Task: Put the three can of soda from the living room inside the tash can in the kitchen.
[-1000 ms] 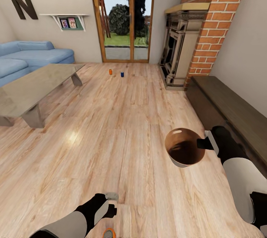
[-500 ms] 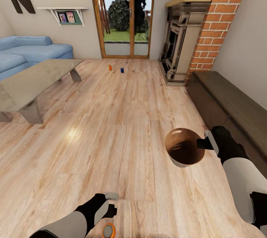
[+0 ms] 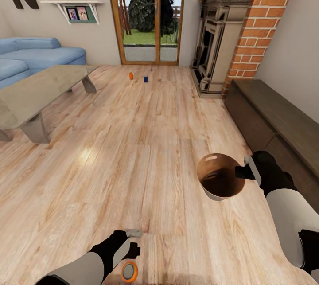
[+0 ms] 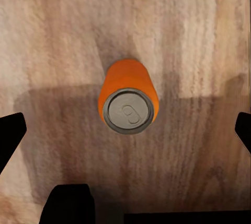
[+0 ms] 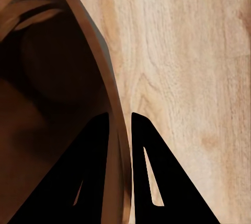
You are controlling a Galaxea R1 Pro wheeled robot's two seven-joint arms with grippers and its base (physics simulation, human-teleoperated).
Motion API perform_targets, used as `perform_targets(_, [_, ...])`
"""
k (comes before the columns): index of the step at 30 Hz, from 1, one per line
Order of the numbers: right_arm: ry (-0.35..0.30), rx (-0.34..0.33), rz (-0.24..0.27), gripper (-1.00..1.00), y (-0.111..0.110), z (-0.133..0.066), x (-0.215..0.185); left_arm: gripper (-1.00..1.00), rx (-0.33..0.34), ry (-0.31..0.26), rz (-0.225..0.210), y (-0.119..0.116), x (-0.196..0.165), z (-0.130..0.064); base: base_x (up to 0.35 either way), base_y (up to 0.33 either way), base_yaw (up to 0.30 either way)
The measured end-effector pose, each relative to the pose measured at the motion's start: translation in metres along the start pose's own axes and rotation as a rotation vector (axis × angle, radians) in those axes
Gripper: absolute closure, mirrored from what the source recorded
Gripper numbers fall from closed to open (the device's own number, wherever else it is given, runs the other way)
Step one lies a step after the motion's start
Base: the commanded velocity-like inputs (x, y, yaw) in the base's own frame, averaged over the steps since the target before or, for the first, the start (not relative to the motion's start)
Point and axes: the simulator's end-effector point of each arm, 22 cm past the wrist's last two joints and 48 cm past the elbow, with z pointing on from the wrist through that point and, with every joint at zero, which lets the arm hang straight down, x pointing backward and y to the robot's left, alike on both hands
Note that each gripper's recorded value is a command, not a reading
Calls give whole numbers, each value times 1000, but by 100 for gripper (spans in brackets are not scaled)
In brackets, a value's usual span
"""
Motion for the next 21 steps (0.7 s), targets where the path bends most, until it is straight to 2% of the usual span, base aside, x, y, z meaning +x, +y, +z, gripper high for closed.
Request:
perform_targets(9, [14, 2, -3, 100, 1, 8, 4, -100, 8, -14, -2, -3, -8, 1, 0, 0, 0])
perform_targets(19, [27, 4, -6, 100, 2, 16, 9, -100, 13, 3, 2, -5, -9, 3, 0, 0, 0])
perform_targets(21, [31, 4, -6, 100, 3, 22, 12, -100, 13, 6, 2, -5, -7, 8, 0, 0, 0])
